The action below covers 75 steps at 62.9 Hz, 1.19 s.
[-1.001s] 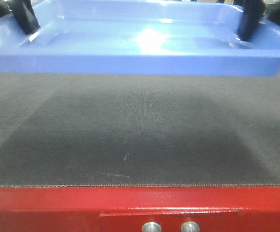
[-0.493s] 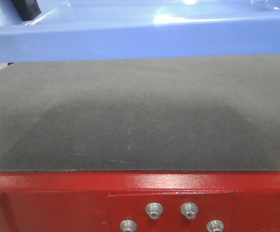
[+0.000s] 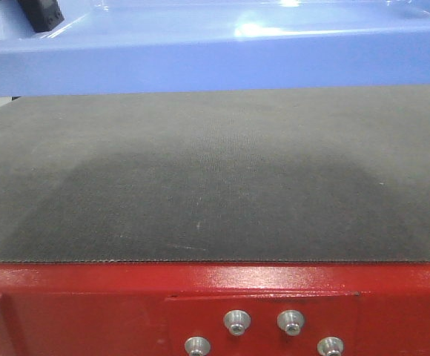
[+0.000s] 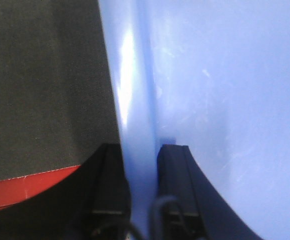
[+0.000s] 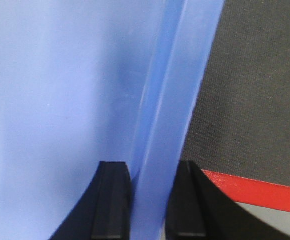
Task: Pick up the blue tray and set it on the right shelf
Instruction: 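Hold the tray raised while the base backs away from the table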
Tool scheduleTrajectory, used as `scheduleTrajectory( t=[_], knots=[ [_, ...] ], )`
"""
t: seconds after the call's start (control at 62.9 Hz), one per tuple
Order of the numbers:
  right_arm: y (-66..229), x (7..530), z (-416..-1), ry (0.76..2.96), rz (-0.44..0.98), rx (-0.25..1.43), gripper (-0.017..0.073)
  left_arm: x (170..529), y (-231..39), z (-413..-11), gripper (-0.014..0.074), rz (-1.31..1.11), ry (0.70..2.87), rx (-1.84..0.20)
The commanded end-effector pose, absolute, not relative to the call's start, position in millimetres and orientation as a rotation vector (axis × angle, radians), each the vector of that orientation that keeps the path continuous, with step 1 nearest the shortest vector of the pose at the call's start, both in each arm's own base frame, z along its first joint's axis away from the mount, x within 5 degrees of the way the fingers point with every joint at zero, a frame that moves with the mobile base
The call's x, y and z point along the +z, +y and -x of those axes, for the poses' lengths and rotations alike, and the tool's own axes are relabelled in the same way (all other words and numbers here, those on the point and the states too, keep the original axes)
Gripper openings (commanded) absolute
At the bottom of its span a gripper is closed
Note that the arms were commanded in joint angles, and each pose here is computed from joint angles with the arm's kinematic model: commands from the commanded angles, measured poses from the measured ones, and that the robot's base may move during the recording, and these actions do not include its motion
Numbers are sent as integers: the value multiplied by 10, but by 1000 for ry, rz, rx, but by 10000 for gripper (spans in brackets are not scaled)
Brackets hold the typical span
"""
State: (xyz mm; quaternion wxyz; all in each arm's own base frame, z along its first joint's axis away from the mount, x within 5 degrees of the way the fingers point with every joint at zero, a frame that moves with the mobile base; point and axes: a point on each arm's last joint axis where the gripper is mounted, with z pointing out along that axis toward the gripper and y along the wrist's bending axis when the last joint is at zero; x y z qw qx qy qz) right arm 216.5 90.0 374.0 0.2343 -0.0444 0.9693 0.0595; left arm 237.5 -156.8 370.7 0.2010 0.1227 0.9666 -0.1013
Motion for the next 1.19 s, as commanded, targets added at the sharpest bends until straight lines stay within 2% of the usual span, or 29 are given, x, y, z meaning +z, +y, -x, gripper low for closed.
scheduleTrajectory(
  t=[0.0, 1.176],
  knots=[
    [814, 3936, -2125, 2555, 177, 87, 57, 3847, -1451, -2228, -48, -420, 2728, -184],
    [819, 3930, -2135, 2556, 178, 87, 57, 3847, -1458, -2223, -48, -420, 2731, -196]
  ],
)
